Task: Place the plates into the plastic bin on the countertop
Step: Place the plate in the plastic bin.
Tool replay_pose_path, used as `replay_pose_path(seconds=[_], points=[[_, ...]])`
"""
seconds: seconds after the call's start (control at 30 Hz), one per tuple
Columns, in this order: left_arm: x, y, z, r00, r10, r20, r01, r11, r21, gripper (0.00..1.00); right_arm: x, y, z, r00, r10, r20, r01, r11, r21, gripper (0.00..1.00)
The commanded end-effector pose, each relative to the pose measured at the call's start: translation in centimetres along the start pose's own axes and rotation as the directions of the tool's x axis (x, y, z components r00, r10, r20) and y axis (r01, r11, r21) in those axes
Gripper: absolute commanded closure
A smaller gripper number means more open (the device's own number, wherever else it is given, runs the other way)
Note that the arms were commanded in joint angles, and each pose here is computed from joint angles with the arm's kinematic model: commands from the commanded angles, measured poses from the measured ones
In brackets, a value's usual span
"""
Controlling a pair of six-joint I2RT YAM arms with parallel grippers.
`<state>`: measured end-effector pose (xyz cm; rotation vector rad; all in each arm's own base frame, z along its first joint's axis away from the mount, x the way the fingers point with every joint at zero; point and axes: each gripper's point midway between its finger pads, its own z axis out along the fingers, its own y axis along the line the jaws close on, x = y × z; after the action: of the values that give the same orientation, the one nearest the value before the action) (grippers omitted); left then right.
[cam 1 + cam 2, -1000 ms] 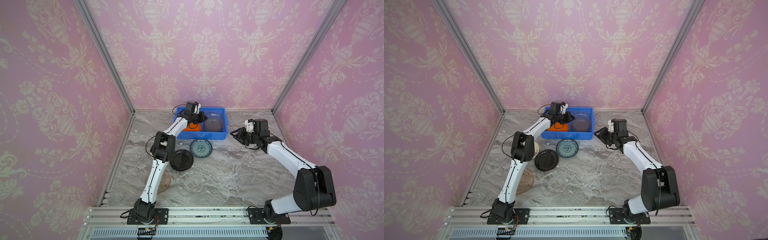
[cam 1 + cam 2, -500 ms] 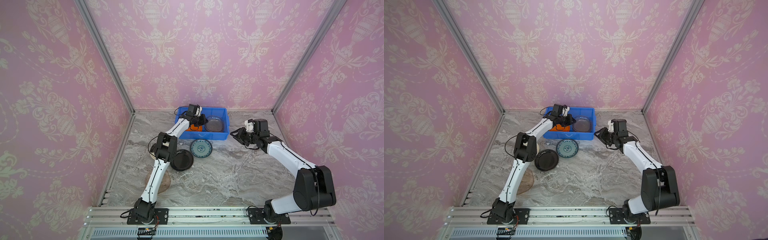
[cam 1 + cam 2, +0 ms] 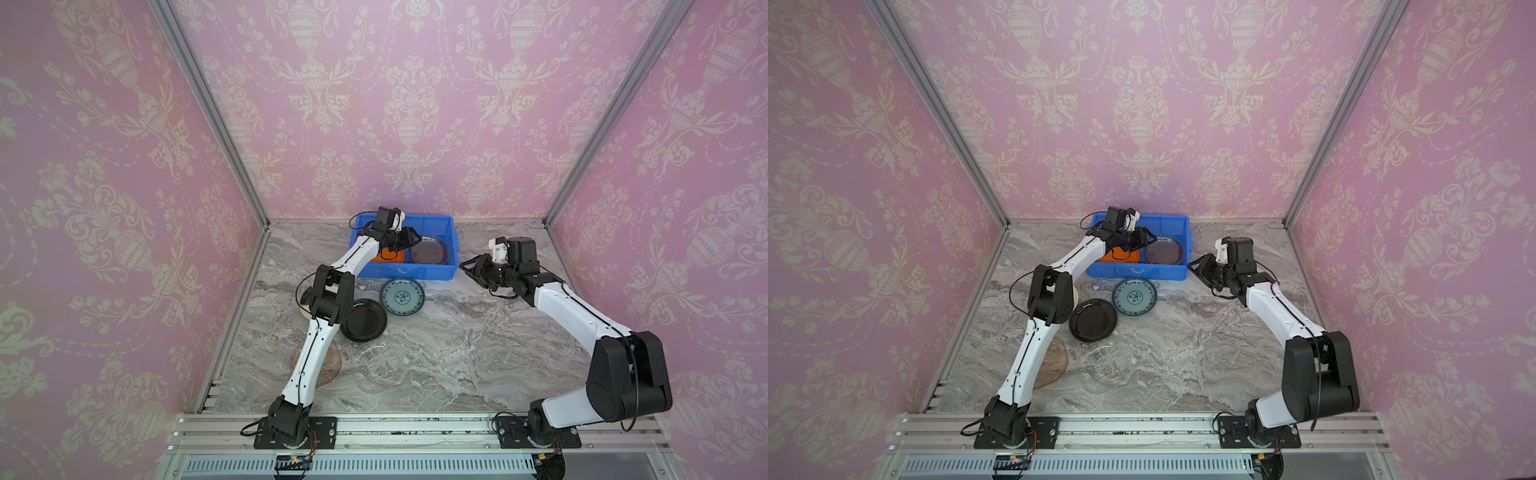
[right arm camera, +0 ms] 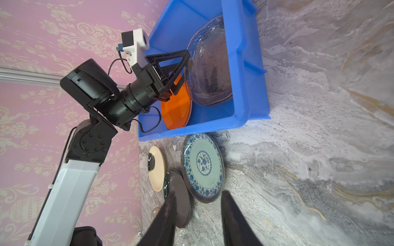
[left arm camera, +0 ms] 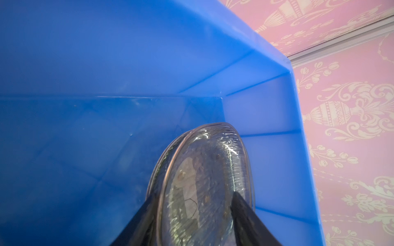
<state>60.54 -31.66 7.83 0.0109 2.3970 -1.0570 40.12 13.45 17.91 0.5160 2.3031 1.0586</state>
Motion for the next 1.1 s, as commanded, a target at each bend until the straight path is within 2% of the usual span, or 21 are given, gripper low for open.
replay_pose_path(seconds=[0.0,0.07,0.13,0.63,1.07], points=[[-1.5,-2.2,-1.9,0.998,0.055,0.03,-0.055,0.998,-0.008,0.33,-0.3,0.4,-0.2,1.0,0.01,0.013,-0.009,1.0,-0.023,0.63],[-1.5,-2.5,-2.0,0.998,0.059,0.03,-0.059,0.998,-0.007,0.22,-0.3,0.6,-0.2,1.0,0.005,0.013,-0.005,1.0,-0.026,0.63],[-1.5,-2.7,-2.1,0.997,0.066,0.031,-0.065,0.998,-0.005,0.16,-0.2,0.7,-0.2,1.0,0.007,0.014,-0.006,1.0,-0.026,0.62],[-4.1,-7.2,-5.2,0.984,0.138,0.11,-0.144,0.989,0.043,0.06,-0.1,2.2,0.5,1.0,-0.011,0.003,0.011,0.998,-0.056,0.63],[-3.6,-8.6,-6.2,0.981,0.173,0.089,-0.176,0.984,0.029,0.05,0.0,3.1,1.3,0.999,-0.028,-0.015,0.027,0.996,-0.083,0.64]])
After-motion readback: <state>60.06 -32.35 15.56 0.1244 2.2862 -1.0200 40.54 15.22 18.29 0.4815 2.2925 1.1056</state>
